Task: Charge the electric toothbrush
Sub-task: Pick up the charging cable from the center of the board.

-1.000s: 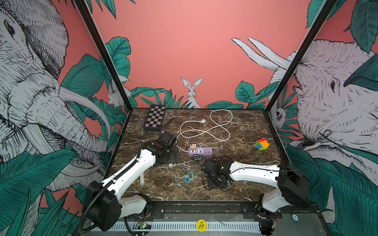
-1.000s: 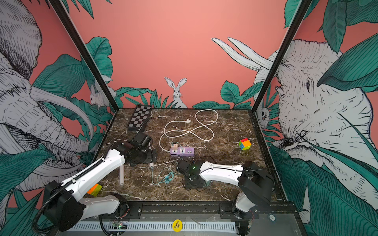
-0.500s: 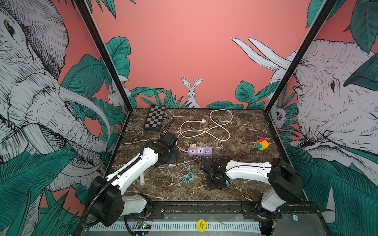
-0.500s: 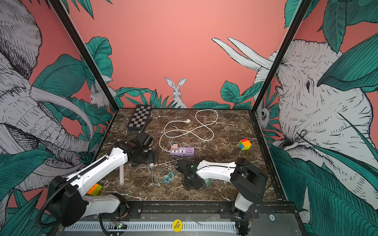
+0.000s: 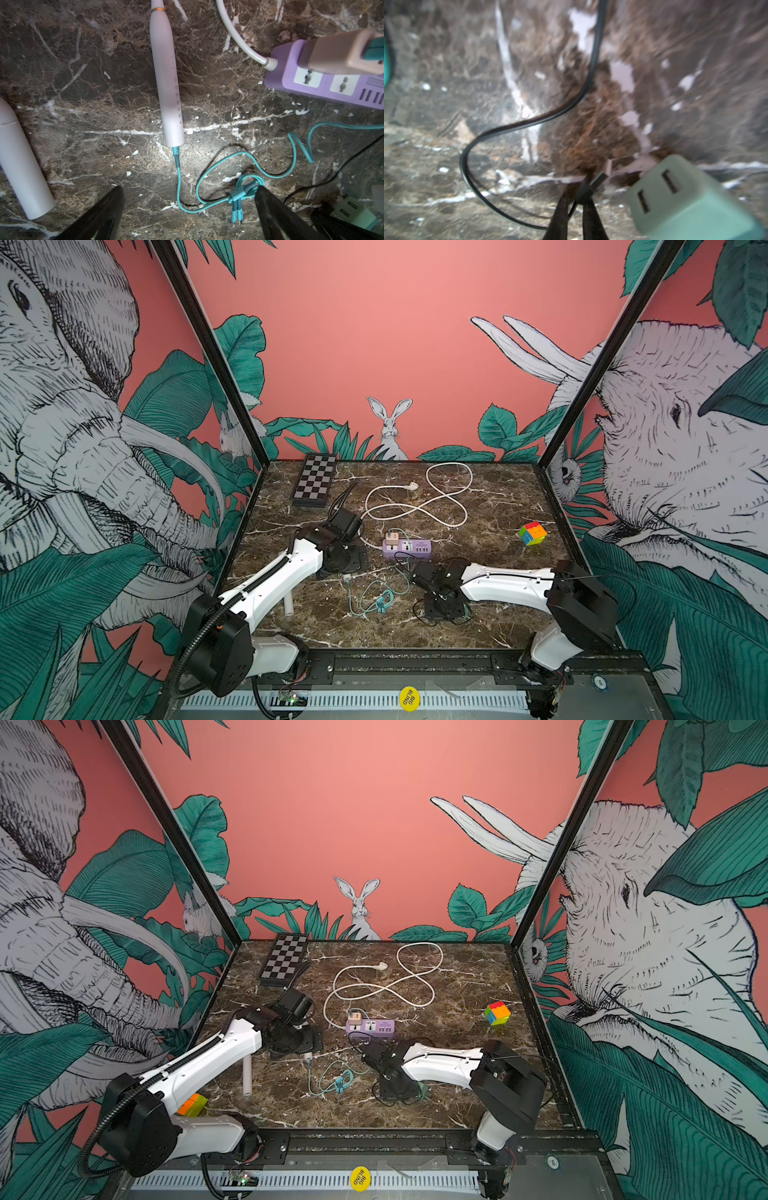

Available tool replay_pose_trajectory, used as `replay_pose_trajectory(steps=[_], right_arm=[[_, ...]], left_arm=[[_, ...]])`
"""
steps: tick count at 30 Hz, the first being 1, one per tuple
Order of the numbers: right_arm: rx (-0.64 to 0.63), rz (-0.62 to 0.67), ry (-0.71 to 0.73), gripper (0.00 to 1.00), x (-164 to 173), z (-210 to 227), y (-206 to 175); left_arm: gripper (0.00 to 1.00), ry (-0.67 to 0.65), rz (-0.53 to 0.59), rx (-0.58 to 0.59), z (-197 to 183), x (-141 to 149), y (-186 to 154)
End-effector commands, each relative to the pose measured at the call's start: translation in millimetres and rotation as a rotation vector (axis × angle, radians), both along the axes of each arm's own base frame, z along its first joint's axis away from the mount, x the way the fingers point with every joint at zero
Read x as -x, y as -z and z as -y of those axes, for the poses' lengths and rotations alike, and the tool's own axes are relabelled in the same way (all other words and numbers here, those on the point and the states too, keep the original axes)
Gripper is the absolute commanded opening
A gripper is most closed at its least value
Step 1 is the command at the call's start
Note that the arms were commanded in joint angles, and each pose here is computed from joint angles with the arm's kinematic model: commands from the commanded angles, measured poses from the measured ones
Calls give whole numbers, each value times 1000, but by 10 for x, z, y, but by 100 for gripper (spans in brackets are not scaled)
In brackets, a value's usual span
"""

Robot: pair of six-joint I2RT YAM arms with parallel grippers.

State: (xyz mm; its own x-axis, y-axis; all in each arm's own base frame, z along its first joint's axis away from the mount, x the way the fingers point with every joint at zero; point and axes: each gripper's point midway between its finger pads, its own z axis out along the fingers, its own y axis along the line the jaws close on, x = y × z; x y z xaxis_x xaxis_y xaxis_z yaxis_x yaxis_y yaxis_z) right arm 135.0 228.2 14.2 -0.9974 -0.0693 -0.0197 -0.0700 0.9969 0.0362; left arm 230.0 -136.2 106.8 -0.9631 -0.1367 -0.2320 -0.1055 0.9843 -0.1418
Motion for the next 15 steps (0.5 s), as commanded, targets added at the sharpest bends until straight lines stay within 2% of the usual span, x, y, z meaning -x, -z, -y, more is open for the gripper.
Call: replay_pose_trajectory(steps=[1,5,9,10,15], right_arm=[[103,41,-29,9,-44,254,84],[98,37,-44,3,-23,262,155],[93,58,-63,0,-51,263,115],[59,83,-68,0,-77,222,26],[-38,181,-134,0,-194,101,-238]], left_arm=[[99,-1,-17,5,0,29,57],[99,-4,-22,15,15,38,69],[99,-20,-21,27,23,42,34],[99,-27,-20,37,33,43,14],[99,-98,-29,158,181,68,-137]])
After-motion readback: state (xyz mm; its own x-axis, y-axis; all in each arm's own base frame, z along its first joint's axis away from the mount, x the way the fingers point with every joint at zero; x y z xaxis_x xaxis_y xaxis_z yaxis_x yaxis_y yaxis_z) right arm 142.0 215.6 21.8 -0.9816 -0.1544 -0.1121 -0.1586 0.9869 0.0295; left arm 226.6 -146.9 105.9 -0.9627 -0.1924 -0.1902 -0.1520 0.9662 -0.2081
